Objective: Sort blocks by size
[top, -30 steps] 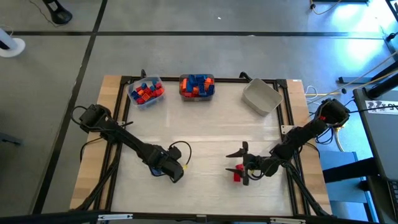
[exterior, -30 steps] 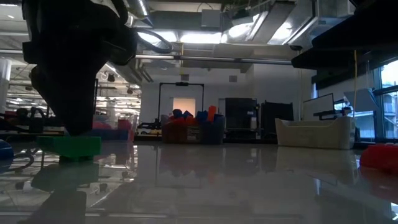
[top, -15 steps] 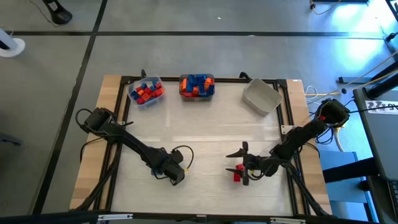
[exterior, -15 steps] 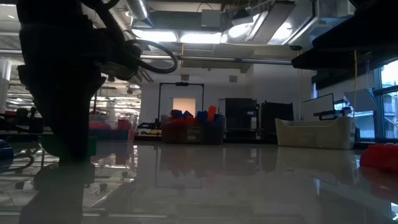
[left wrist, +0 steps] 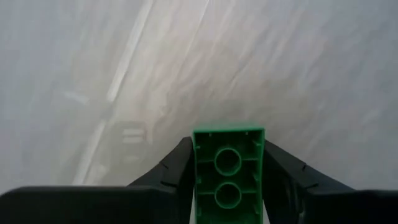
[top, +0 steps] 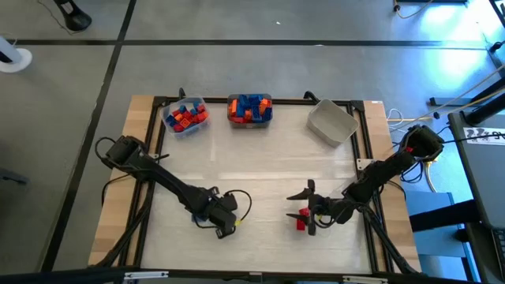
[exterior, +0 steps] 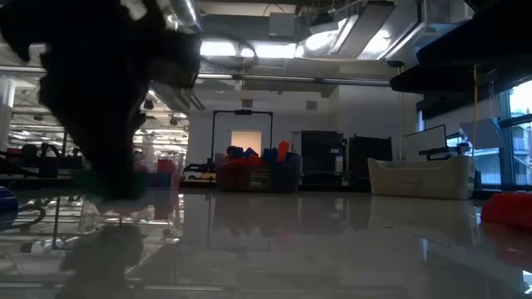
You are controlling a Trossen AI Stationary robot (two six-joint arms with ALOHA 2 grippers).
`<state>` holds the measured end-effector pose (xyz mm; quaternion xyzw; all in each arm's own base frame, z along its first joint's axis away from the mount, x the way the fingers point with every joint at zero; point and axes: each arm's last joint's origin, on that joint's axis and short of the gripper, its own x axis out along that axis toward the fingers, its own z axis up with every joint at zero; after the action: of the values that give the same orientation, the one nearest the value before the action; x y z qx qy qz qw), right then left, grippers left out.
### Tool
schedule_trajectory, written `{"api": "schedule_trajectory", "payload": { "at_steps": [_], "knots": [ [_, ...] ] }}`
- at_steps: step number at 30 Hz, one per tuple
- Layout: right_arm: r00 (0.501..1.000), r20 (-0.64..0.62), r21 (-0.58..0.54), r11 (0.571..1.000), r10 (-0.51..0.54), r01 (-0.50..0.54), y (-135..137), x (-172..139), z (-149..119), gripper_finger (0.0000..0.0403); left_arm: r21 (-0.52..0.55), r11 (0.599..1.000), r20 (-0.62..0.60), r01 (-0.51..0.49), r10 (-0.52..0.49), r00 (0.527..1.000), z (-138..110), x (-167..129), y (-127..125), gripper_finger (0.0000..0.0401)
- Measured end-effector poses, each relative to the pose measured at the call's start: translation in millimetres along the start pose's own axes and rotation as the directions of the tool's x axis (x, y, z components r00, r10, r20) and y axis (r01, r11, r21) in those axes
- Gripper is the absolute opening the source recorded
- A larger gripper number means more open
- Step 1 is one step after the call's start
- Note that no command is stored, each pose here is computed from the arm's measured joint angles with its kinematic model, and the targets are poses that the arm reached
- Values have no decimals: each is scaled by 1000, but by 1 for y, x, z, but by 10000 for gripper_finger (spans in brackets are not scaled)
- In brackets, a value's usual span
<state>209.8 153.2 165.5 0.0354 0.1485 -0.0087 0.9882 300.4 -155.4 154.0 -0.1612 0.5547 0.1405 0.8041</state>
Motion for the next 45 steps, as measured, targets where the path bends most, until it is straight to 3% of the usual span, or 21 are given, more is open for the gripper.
{"api": "schedule_trajectory", "payload": {
  "at_steps": [7, 10, 13, 16, 22, 26, 29, 34, 38, 45],
  "knots": [
    [1000, 6, 24, 1000, 2, -2, 0, 0, 1, 260, 65, 998, 163, 22, -33, 986, 17, -31, -6, 124],
    [1000, 25, 4, 1000, 0, 0, 1, 0, 3, 260, 131, 991, 299, -15, -25, 954, 23, -53, -5, 124],
    [997, 72, -21, 1000, 1, 0, 2, 0, 8, 260, 133, 989, 409, -61, 2, 912, 25, -72, 6, 124],
    [991, 137, -77, 997, -9, 20, 3, -1, 15, 260, 122, 992, 510, 11, -72, 857, 27, -85, 13, 124],
    [962, 269, -243, 963, -46, 114, -1, -1, 32, 260, 159, 968, 700, 195, -250, 669, 21, -91, 25, 124],
    [952, 306, -363, 922, -20, 136, -4, 11, 50, 260, 166, 927, 774, 337, -334, 538, 25, -92, 33, 124],
    [957, 290, -495, 860, 25, 127, -7, 26, 65, 260, 191, 890, 789, 413, -390, 474, 32, -93, 36, 124],
    [951, 310, -601, 773, -8, 203, -3, 48, 91, 260, 193, 871, 806, 452, -403, 434, 37, -96, 37, 128],
    [954, 299, -693, 680, -33, 241, 1, 68, 98, 260, 213, 857, 820, 469, -417, 391, 38, -100, 36, 129],
    [941, 328, -722, 619, -85, 308, 9, 88, 108, 259, 225, 848, 819, 480, -432, 378, 38, -102, 35, 128]
  ]
}}
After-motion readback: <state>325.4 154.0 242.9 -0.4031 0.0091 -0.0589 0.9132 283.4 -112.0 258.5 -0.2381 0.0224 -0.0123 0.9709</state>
